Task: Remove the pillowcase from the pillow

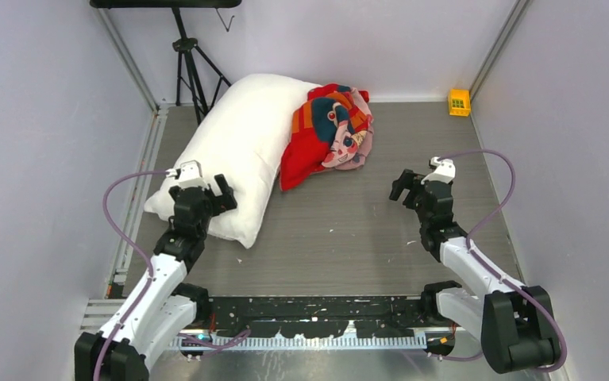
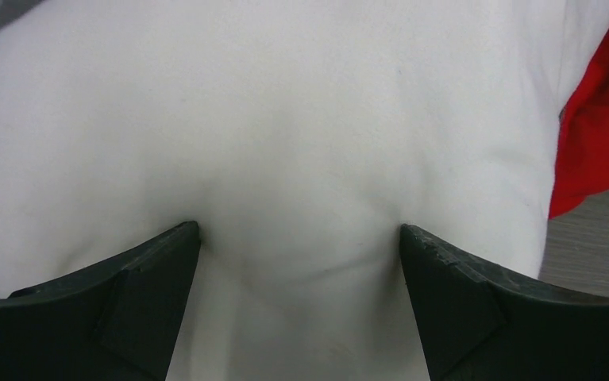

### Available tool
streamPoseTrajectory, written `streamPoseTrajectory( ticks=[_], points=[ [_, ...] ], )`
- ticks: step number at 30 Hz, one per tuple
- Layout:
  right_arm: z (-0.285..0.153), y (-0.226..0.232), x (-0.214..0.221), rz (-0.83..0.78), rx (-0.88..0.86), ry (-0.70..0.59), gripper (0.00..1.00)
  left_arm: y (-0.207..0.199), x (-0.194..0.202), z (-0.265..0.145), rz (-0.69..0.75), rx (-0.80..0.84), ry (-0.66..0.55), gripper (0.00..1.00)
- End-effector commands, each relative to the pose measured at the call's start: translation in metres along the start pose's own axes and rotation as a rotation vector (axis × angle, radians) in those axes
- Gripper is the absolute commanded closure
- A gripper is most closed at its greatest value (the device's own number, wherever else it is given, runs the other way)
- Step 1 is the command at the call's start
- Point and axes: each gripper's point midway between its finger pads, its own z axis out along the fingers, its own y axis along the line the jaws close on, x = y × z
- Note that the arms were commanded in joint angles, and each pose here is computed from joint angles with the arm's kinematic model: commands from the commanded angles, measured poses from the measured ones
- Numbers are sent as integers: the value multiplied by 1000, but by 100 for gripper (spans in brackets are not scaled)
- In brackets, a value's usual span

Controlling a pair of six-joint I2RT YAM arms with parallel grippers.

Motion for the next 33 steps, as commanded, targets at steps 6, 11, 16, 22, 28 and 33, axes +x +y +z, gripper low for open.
streamPoseTrajectory(
  ticks=[6,11,16,22,28,33],
  points=[
    [23,-19,-55,-105,114,-245,6,34,-8,45,183,-131,-155,0],
    [41,-44,-52,-124,201,-229,4,60,11,85,82,-141,-122,1],
    [58,-71,-17,-83,231,-201,6,62,5,92,123,-130,-129,3],
    [69,-78,-4,-80,260,-184,5,63,2,100,163,-134,-135,5],
    [69,-79,-3,-77,265,-183,7,52,21,117,229,-35,-187,4],
    [68,-81,-4,-79,273,-189,6,46,24,120,264,-28,-150,0]
  ],
)
